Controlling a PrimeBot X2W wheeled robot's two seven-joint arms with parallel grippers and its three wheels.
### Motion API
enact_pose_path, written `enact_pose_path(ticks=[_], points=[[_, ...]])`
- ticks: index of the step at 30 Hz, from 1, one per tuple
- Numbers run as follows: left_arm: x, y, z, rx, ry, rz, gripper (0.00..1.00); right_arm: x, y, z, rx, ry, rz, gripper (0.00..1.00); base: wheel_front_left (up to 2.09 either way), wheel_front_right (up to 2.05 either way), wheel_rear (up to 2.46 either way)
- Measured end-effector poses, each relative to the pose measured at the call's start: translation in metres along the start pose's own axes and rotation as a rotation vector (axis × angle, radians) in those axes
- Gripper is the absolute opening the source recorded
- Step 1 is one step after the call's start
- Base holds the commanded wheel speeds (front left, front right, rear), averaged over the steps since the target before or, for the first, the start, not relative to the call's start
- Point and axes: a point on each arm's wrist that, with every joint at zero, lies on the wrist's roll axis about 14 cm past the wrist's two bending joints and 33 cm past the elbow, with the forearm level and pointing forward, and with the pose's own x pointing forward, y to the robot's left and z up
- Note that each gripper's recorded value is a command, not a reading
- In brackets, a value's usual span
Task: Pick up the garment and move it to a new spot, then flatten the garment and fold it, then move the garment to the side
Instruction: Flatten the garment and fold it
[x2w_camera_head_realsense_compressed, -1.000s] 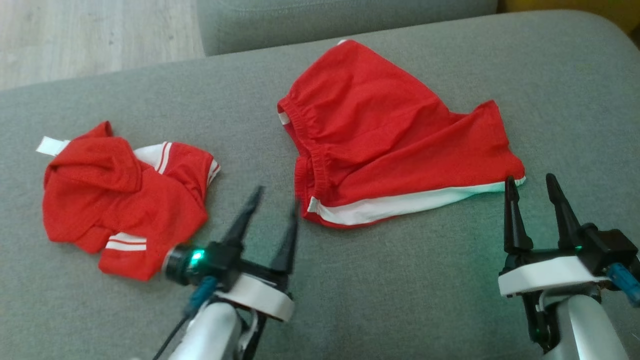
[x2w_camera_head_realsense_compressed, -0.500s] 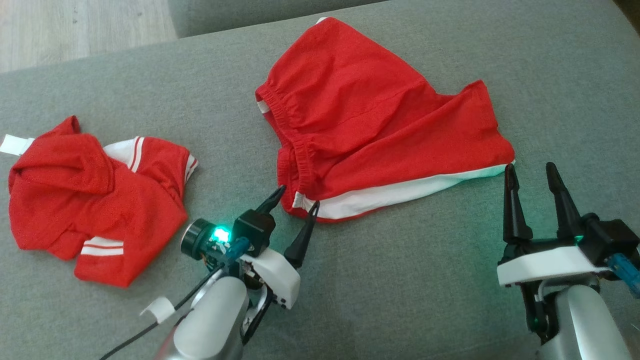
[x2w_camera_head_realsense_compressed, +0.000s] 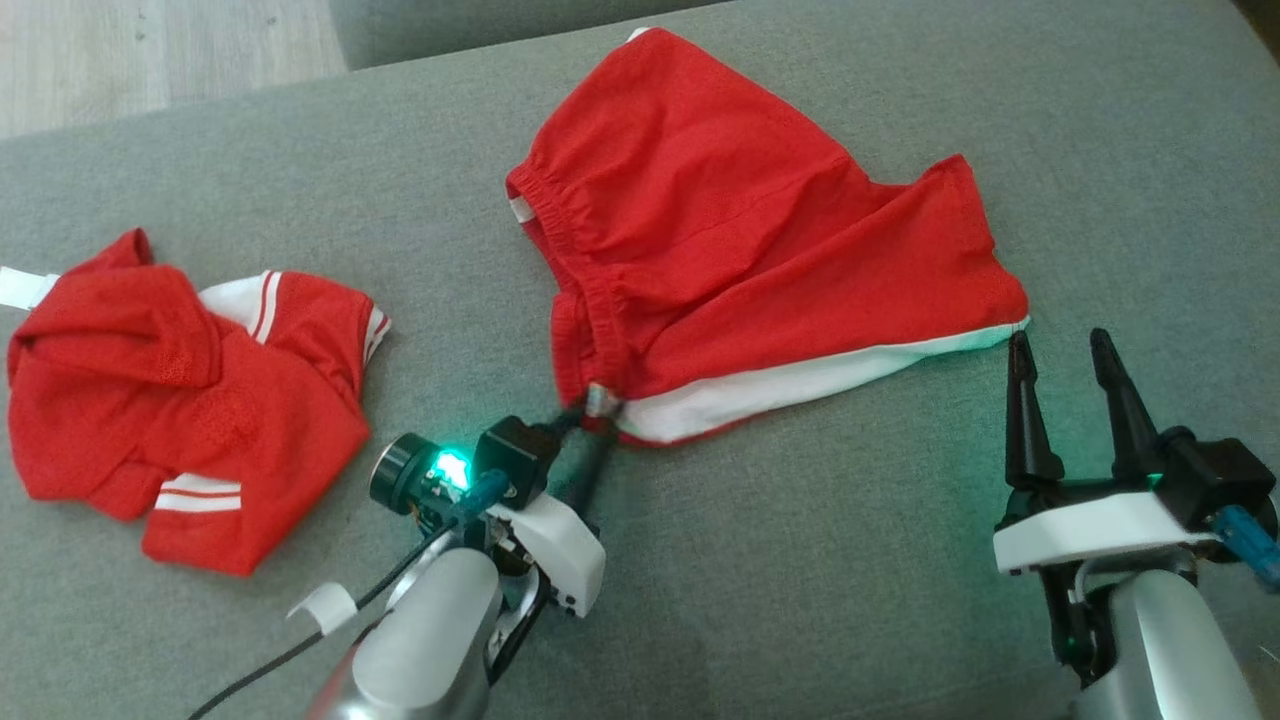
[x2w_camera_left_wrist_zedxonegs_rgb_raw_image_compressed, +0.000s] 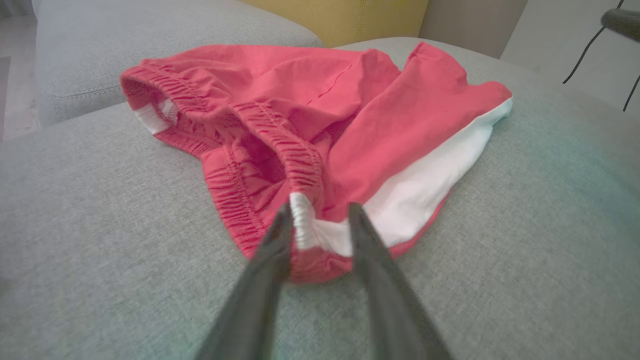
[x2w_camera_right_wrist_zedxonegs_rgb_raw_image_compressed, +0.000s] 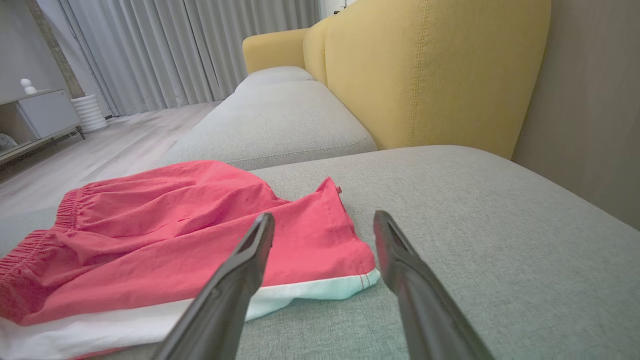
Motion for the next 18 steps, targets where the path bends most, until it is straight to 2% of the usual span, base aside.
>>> enact_pose_path(ticks=[1,12,18], points=[[0.000,0.000,0.000,-0.004,0.000,0.000,0.00,0.000,0.000,-0.002,0.000,0.007,-0.001,1.00,0.00,0.00,0.00],[-0.009,0.009,0.025,-0.003,-0.121,0.043,0.00,0.004,-0.001,-0.018,-0.017,0.065,-0.001,1.00,0.00,0.00,0.00],[-0.021,0.013,0.045,0.005,-0.205,0.075,0.00,0.009,-0.003,-0.034,-0.041,0.168,-0.007,1.00,0.00,0.00,0.00]])
